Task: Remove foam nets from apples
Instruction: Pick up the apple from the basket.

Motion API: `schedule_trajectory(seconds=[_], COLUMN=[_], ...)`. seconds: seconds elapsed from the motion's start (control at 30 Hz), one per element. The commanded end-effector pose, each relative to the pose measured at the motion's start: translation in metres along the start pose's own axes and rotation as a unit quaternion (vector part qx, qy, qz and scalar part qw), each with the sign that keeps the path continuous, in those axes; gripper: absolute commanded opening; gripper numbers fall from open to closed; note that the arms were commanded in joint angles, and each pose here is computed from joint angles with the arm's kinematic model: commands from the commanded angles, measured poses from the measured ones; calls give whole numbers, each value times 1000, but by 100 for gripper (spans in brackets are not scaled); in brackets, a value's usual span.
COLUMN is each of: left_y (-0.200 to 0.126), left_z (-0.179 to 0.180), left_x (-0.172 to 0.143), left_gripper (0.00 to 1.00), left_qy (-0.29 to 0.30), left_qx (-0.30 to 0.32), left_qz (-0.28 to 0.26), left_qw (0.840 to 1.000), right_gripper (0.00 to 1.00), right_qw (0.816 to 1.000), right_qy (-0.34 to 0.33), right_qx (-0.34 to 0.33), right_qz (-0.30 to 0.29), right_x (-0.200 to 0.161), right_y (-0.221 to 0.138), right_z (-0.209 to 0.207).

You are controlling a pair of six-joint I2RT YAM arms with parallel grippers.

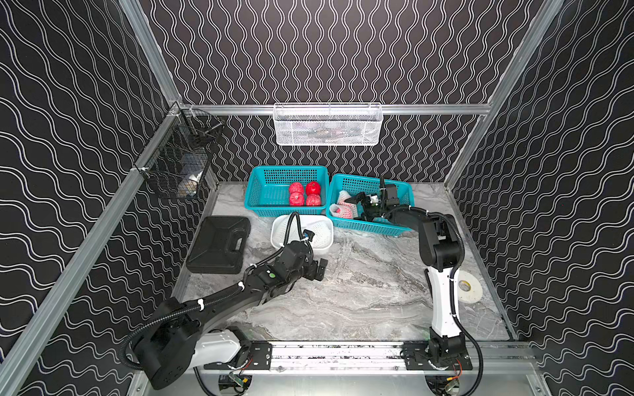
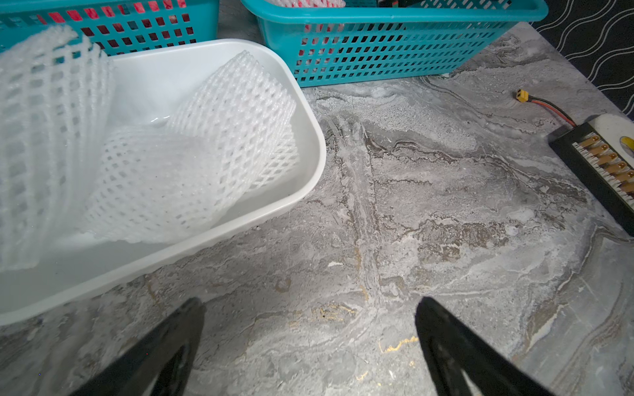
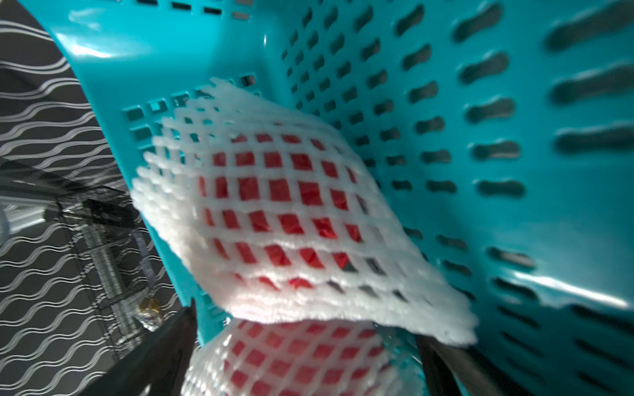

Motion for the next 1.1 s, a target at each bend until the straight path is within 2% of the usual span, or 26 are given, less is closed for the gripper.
schedule_trajectory(seconds=[0.0,0.13,0.27,0.6,0.8,0.93,1.07], left_y=[0,-1,-2,1,1,2,5], left_z=[-2,0,1,1,1,1,-1], left_x=[6,6,4,5,5,5,5], left_gripper=[99,99,99,99,99,99,99], left_qy=[-2,-1,1,2,4,6,6], left_qx=[-2,1,5,5,8,9,5], left_qz=[-16,-17,-16,-13,-9,-10,-5], left_qw=[1000,1000,1000,1000,1000,1000,1000], right_gripper=[100,100,96,79,90,90,92], right_qw=[999,998,998,996,995,994,997], right_qy=[26,36,28,12,9,13,13], right_qx=[35,47,48,89,100,105,70], right_qz=[-12,-9,-17,-20,-13,-6,2], right_x=[6,5,5,3,2,1,-5], right_y=[6,11,7,0,-2,0,10], right_z=[7,6,8,25,38,38,19])
Point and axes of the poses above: each gripper's point midway between its finger pads, its own y axis out along the fingers, its own z axis along the line the jaws close on, x = y × z, the point moved 4 cm from there along -y, back along the fingers, and after that the axes turned 11 degrees about -y, right-handed, at the moved point
